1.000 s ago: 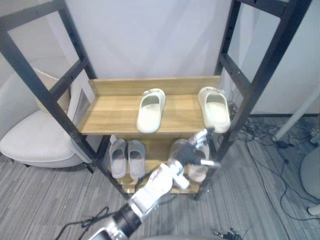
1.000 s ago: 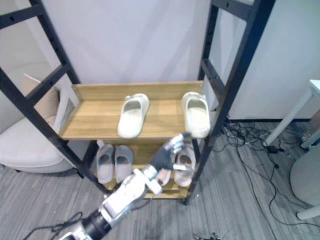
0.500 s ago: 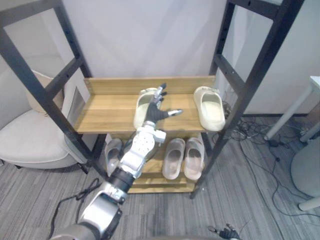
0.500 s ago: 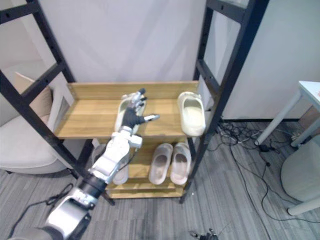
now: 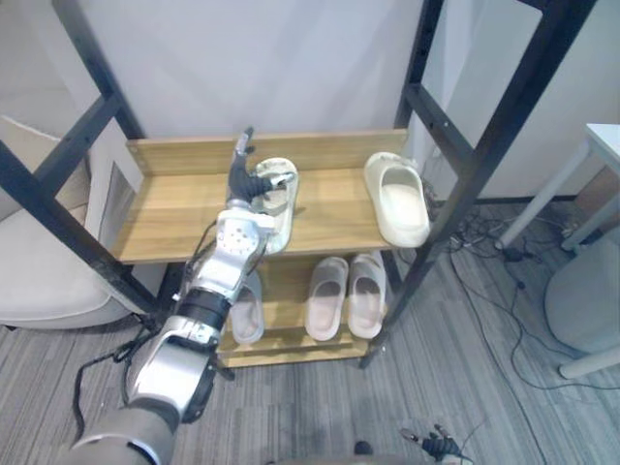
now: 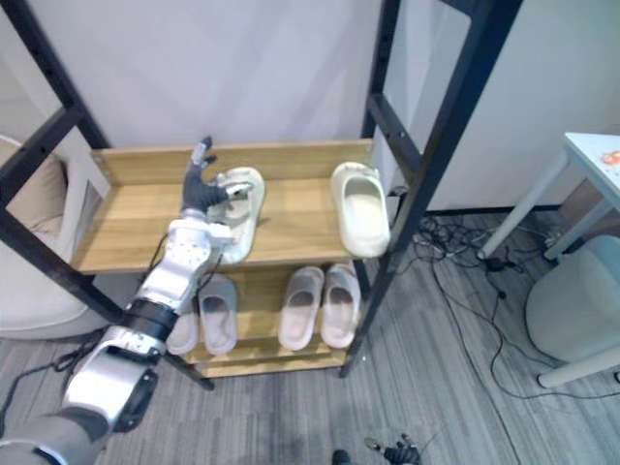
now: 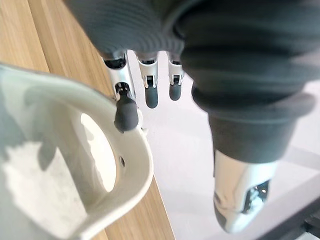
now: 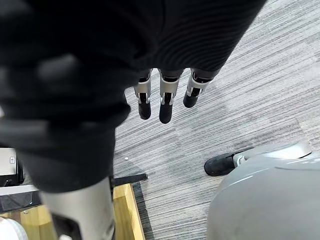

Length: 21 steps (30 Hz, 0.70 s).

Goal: Organize the slippers on the shoe rack

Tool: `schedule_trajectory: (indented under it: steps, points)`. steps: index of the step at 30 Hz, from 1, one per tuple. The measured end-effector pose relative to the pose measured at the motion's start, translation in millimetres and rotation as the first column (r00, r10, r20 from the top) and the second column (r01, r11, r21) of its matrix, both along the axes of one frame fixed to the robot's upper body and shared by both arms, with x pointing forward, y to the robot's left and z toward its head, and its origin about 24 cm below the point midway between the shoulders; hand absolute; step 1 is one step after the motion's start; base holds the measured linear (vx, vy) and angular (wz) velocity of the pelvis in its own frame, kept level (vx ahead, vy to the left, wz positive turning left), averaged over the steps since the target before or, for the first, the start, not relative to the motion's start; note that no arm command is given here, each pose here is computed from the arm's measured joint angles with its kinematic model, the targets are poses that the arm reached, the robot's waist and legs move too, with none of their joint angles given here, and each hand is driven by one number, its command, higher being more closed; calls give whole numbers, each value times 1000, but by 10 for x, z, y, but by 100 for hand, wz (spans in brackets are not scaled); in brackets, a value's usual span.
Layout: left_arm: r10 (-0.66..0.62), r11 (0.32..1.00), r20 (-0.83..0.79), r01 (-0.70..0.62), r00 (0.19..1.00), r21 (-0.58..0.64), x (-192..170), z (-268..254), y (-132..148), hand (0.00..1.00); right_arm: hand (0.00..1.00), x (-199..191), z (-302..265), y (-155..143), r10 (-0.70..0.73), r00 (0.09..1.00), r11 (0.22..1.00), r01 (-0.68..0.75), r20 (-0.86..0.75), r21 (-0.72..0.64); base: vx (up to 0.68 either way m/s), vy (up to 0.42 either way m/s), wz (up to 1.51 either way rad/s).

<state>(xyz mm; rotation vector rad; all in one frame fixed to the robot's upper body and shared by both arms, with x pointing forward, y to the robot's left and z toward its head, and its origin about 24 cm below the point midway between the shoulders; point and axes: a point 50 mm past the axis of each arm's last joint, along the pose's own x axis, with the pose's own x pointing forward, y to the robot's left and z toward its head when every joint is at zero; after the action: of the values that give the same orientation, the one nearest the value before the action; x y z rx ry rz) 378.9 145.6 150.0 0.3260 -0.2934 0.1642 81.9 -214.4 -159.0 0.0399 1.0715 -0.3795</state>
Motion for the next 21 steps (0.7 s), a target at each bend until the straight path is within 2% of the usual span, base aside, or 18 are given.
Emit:
schedule_trajectory:
  steps: [13, 21]
  points:
    - [47, 998, -5, -47, 999, -47, 12, 20, 121, 0, 0, -1, 2, -6, 1, 1000, 1000, -1, 1, -2, -28, -18, -1]
    - [80, 989, 16, -78, 997, -129, -43, 31, 209, 0, 0, 5, 3, -8, 2, 1000, 1000, -2, 3, -3, -1, -8, 0]
